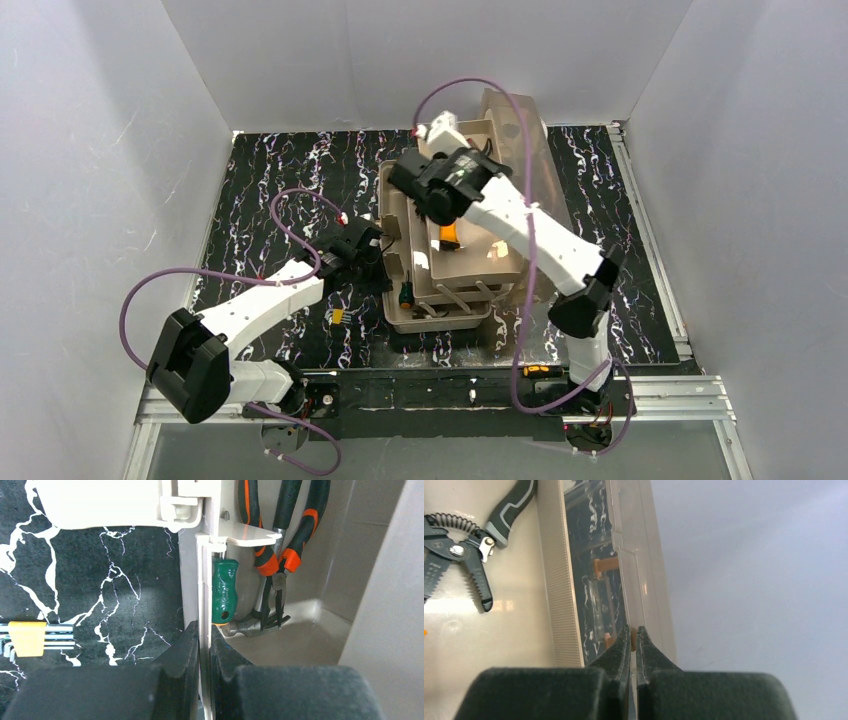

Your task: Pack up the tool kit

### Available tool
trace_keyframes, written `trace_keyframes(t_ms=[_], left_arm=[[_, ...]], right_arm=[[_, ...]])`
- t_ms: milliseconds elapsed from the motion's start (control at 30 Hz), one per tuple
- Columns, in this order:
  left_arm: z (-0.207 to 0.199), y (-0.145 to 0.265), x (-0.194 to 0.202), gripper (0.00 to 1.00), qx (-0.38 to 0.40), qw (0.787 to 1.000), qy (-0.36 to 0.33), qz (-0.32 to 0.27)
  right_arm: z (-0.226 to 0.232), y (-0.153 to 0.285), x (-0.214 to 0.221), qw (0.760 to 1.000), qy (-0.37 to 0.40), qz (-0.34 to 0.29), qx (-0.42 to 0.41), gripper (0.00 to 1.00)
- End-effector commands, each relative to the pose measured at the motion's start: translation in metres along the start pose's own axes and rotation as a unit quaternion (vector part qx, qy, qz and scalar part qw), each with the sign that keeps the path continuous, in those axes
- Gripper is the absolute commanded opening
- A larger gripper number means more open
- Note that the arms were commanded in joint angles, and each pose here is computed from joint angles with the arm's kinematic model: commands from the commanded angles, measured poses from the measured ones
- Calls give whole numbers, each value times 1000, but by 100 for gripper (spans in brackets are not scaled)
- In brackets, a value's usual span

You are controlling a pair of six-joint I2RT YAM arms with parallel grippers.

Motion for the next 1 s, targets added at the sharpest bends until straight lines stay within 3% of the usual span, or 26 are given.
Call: trace_keyframes(t_ms=[0,133,200,267,300,400,467,567,733,967], left_arm=[[-49,14,-17,0,136,990,24,-30],[-43,19,-16,0,124,991,26,-37],[-40,20,-14,0,130,990,35,-40],[-38,19,-13,5,137,989,43,-40],[-37,19,-13,6,135,989,44,-38],[-33,23,-16,11,133,989,46,-45],[-27,31,-18,14,124,990,37,-60],[-23,38,-19,16,120,990,31,-73],[-19,48,-21,22,113,989,23,-88],[-4,66,-25,28,65,992,-3,-111]], right_arm=[[35,24,-24,998,4,-63,12,1],[67,55,-35,992,12,-128,-15,1],[86,70,-40,984,-4,-172,-47,10],[90,103,-51,959,-34,-264,-97,67],[87,116,-54,949,-56,-292,-106,75],[75,139,-61,933,-91,-306,-163,79],[51,155,-52,903,-145,-280,-292,82],[36,155,-43,896,-160,-258,-323,82],[15,153,-21,865,-204,-219,-403,84],[-9,107,21,831,-284,-141,-457,84]])
Point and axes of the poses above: each gripper's point midway between its finger pads, its own y axis back along the fingers, its own z axis along the line the jaws close on, x = y × z, the point moved 5 cm from there along y, back along the fingers, and after that the axes turned 4 degrees about -y, right-handed, at the moved point
